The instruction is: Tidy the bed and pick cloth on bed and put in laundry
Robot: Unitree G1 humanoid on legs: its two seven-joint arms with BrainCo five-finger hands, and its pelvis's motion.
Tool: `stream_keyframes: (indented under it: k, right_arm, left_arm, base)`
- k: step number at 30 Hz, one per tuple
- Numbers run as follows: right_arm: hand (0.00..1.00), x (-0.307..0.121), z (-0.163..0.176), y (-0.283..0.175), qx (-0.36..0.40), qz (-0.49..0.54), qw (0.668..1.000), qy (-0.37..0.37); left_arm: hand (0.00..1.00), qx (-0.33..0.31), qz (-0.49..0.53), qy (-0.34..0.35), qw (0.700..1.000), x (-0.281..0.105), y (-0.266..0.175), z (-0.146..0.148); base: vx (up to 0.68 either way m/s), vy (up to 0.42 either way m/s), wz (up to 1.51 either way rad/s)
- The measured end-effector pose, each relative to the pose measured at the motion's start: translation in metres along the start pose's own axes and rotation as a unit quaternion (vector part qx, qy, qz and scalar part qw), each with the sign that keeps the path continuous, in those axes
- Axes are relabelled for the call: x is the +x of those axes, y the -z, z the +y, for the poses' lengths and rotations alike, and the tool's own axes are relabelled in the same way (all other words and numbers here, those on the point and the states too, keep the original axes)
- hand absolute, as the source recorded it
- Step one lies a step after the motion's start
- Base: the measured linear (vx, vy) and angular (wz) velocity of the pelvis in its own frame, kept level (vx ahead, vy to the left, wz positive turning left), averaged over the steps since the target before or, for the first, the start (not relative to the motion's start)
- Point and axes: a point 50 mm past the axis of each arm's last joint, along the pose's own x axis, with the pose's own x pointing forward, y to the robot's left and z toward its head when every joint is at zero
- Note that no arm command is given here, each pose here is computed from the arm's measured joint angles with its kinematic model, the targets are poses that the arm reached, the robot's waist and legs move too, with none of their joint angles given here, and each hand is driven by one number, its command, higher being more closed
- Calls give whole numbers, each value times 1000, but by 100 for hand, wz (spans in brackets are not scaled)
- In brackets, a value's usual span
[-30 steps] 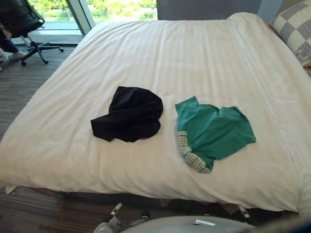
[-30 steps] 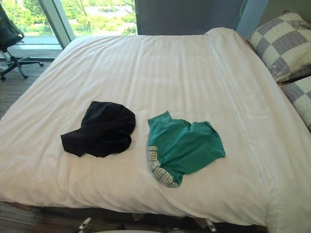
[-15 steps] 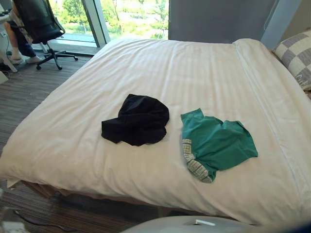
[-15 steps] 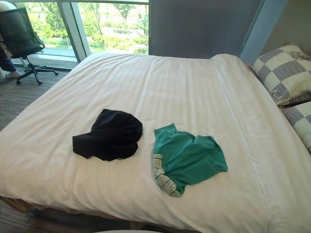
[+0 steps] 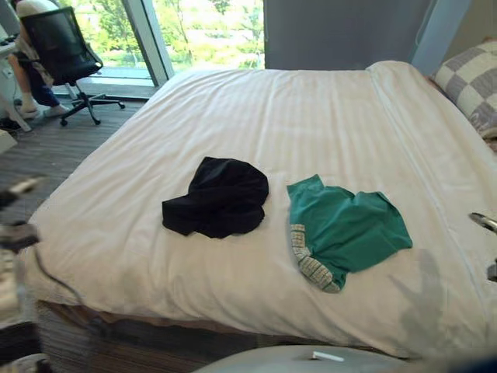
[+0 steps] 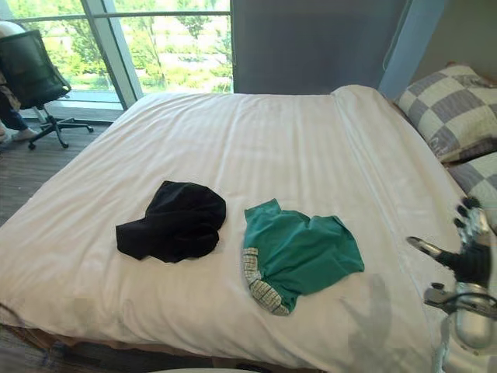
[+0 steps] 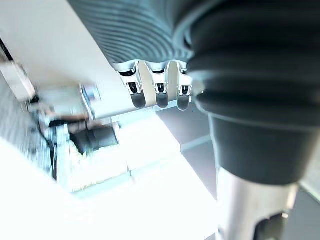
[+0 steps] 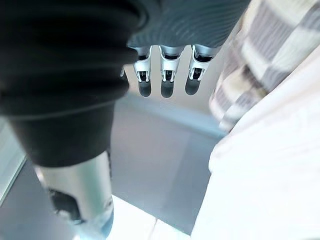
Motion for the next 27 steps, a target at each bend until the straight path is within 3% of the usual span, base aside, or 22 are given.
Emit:
stream_keyframes:
  k: [3,8,12,20,27]
  right_arm:
    - [0,-1,25,-6,8,0,999,-49]
    - [0,-5,38,-3,14,27,997,-77]
    - [0,3,66,-10,41,30,995,-82]
    - [0,3,56,-18,79,8,997,1]
    - [0,-3,43,-24,78,-12,997,27]
  left_arm:
    - [0,52,12,35,998,-17,6,-43]
    - [0,109,21,30,993,-24,8,-64]
    - [0,155,19,18,988,-31,6,-103]
    - [0,223,-5,-56,973,-13,-3,-85]
    - [0,239,-23,-127,962,-9,-7,-66]
  base:
    - [-58,7,-21]
    - [-58,-5,-5]
    - [-64,-32,10]
    - [20,-9,3]
    - [2,4,-2]
